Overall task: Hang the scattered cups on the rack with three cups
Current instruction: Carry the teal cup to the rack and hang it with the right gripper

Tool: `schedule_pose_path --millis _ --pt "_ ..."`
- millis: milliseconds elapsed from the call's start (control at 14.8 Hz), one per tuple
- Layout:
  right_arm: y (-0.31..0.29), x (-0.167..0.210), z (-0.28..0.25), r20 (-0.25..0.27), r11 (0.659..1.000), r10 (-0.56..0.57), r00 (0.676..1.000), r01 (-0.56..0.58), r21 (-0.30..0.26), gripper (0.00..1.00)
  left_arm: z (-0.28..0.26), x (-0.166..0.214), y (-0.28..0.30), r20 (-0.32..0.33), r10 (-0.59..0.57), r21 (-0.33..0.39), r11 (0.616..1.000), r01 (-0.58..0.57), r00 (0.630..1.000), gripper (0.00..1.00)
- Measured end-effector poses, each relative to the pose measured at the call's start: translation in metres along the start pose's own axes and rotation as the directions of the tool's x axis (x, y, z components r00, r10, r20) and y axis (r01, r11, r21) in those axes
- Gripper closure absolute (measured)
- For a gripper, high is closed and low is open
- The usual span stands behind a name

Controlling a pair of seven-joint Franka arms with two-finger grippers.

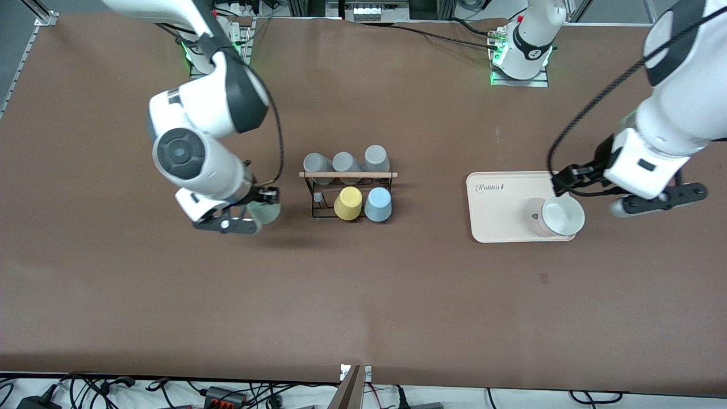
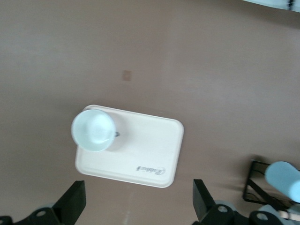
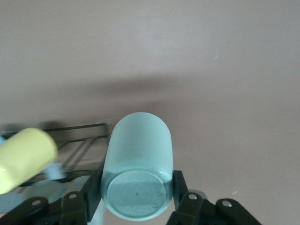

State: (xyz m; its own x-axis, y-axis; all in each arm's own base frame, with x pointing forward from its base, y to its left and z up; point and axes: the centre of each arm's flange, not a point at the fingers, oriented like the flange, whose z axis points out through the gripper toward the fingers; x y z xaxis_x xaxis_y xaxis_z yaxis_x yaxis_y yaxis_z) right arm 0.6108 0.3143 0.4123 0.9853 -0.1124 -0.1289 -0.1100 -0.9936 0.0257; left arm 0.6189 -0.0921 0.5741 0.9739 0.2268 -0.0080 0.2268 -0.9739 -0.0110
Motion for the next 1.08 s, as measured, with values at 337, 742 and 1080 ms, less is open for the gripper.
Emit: schedule_pose_path --millis 337,742,1080 --pt "-0.053 -0.026 0.001 -0.024 0.998 0.062 0.998 -0.061 0.007 0.36 0.01 -0.028 -0.023 0.048 0.117 0.028 0.993 -0.119 0.992 0.0" --pt "-0.088 -0.033 0.034 -0.034 0.996 0.089 0.995 -0.089 0.005 0.36 0.005 -0.052 -0.033 0.005 0.111 0.033 0.993 -0.111 0.994 0.0" --pt "-0.096 -0.028 0.068 -0.018 0.995 0.099 0.995 -0.1 -0.016 0.36 0.009 -0.047 -0.042 -0.002 0.091 0.03 0.995 -0.091 0.996 0.0"
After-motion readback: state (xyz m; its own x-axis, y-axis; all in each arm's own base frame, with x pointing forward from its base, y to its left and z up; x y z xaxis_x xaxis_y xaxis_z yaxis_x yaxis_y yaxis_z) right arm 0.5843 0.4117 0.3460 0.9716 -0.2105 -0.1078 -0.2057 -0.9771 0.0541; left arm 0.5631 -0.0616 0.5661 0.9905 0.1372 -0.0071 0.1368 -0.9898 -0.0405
